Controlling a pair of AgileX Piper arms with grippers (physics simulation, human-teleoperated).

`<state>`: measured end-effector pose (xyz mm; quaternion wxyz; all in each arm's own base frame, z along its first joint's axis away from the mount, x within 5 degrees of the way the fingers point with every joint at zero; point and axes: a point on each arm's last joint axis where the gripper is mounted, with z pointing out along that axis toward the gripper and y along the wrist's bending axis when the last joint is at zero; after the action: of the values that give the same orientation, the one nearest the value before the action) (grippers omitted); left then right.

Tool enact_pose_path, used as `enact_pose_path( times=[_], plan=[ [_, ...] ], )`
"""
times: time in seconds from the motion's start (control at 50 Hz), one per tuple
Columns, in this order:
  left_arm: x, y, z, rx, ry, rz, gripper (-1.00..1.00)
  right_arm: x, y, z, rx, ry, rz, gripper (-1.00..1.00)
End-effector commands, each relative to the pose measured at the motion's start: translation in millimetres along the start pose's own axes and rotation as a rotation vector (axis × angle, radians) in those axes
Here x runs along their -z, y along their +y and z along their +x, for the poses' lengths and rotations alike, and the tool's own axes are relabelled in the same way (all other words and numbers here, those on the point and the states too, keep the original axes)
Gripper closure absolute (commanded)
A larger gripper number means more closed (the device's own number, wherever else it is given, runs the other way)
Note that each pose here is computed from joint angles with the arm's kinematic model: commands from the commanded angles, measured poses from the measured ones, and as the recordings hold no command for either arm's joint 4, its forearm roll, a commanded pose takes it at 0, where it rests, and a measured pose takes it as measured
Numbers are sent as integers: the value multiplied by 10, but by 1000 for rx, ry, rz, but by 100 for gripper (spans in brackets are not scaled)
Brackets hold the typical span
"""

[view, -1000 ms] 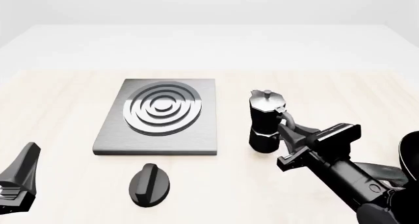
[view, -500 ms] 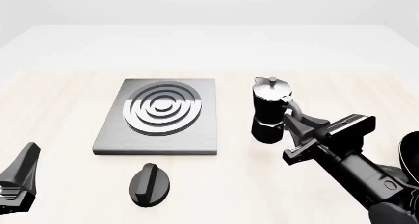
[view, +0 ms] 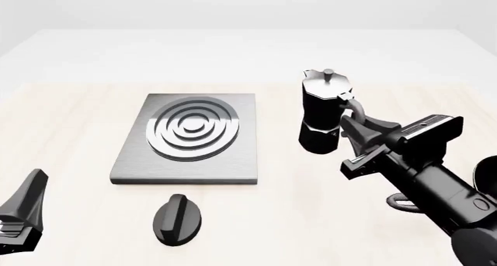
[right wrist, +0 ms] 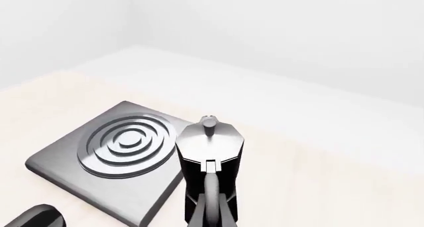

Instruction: Put the moka pot on the stove.

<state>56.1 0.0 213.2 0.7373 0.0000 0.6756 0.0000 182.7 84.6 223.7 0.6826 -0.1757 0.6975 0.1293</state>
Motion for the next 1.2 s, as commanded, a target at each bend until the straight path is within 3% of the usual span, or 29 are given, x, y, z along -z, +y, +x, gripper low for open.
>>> enact_pose_path(
  times=[0.02, 0.52, 1.2],
  plan=[
    [0, 0, 0, 0, 0, 0, -100, -6, 7, -204, -2, -36, -7, 100],
    [0, 0, 0, 0, 0, 0, -100, -77, 50, -403, -9, -68, -31, 100],
    [0, 0, 0, 0, 0, 0, -100, -435, 188, -395, -5, -67, -82, 100]
  ],
)
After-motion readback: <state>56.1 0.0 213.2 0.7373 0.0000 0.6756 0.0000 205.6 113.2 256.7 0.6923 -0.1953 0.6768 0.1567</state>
